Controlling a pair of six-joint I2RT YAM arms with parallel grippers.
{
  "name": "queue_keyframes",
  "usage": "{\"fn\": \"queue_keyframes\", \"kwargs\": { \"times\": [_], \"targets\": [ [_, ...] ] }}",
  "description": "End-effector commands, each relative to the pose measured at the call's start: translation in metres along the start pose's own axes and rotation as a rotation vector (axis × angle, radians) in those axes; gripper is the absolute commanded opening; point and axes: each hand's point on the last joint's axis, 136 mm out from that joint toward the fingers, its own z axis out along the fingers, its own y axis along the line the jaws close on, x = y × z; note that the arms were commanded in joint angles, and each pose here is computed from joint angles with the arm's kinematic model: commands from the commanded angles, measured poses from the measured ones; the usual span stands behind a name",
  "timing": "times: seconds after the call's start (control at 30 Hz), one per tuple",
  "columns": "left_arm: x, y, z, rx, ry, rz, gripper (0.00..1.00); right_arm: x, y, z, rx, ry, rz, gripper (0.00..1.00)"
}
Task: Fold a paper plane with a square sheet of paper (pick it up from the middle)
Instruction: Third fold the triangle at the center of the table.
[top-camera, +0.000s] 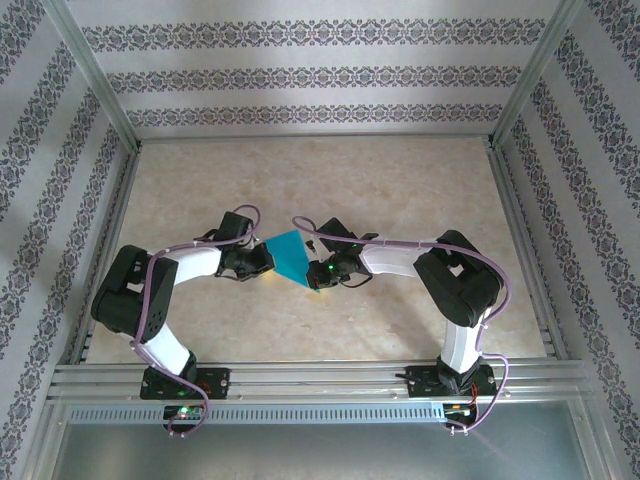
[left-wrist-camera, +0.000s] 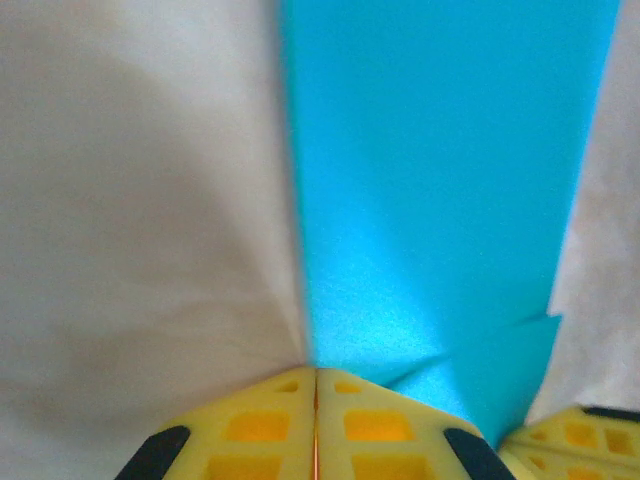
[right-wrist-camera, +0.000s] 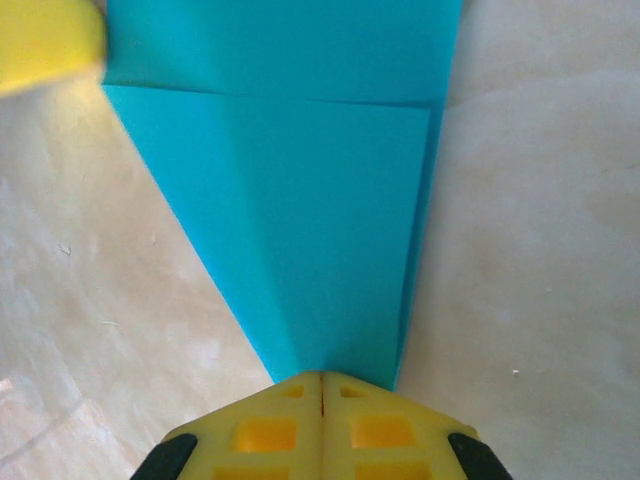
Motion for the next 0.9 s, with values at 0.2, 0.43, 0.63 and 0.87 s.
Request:
{"fn": "queue_keyframes", "kwargs": {
  "times": [0.2,0.43,0.63,0.87],
  "targets": [
    [-0.010,-0.052,-0.044,0.111,-0.134,0.078,0.08,0.055,-0.053,0.008,0.167,0.177,0.121,0.06],
    [0.020,-0.085,-0.014,0.236,-0.057,0.035,0.08,0.055,-0.050,0.011,0.147,0.175,0.153,0.06],
    [0.033,-0.080,0.018,0.207,0.009,0.027,0.08,0.055,-0.051,0.010,0.147,0.173,0.161,0.07],
    [0.035,-0.044,0.027,0.092,0.004,0.029,0.07,0.057,-0.053,0.009,0.147,0.174,0.163,0.07]
  ]
}}
